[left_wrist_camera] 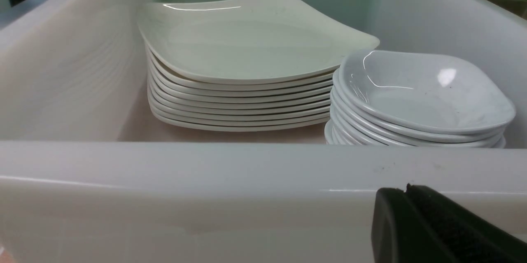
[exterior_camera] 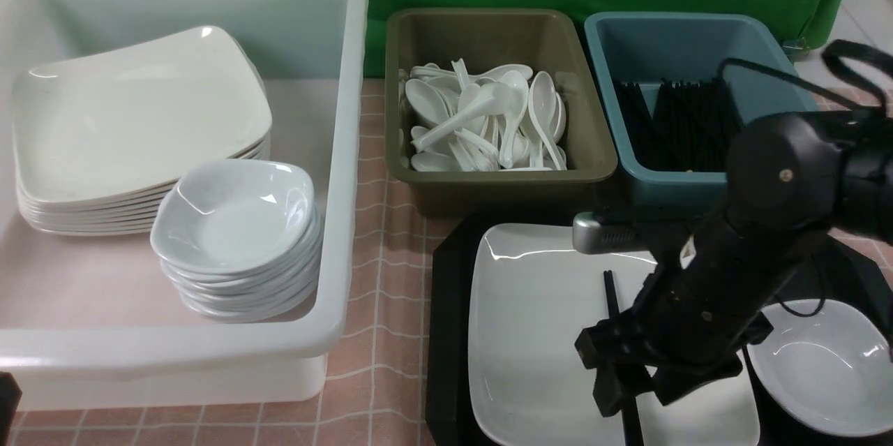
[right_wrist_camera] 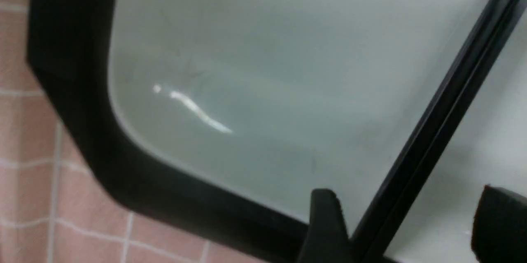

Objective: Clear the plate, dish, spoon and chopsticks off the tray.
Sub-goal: Use the right arm to grab a pair of chopsticks from the plate, then use the right arm to put the chopsticks into the small storage box on the right, then use the right arm to grab a small plate from the dinner plate

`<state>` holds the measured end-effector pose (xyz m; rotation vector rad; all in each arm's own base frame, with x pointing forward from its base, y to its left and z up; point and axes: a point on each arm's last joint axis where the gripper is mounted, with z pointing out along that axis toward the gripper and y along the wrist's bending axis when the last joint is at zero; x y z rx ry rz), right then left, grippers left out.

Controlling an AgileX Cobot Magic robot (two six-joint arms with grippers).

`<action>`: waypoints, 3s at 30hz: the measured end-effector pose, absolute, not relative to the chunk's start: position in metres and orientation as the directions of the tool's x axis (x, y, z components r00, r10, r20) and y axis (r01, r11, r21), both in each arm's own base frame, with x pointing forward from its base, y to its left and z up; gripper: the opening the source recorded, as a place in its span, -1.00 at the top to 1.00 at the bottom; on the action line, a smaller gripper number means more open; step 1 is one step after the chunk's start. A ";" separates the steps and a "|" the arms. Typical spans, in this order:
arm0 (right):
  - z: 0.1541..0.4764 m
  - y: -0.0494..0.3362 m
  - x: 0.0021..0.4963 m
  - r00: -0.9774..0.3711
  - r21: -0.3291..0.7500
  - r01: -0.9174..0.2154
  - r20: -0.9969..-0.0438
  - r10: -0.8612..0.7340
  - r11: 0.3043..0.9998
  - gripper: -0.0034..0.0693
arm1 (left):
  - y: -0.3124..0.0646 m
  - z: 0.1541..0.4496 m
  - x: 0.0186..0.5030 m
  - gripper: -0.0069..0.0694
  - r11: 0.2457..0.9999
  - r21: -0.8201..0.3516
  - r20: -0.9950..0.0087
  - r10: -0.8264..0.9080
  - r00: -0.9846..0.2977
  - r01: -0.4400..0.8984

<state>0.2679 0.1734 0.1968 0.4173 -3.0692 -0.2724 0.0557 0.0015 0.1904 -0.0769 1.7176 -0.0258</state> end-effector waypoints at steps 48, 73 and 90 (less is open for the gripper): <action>0.335 0.061 0.378 -0.529 0.127 -0.081 -0.846 0.065 0.988 0.45 | 0.001 0.190 0.056 0.81 0.997 -0.061 -0.987 -0.066 -0.146 -0.036; 0.373 0.046 0.375 -0.836 0.010 -0.103 -0.542 -0.081 0.995 0.67 | 0.001 0.190 0.056 0.81 0.997 -0.061 -0.987 -0.066 -0.146 -0.036; 0.285 0.056 0.215 -0.979 0.069 -0.200 -0.059 -0.196 0.977 0.16 | 0.001 0.190 0.056 0.81 0.997 -0.061 -0.987 -0.066 -0.146 -0.036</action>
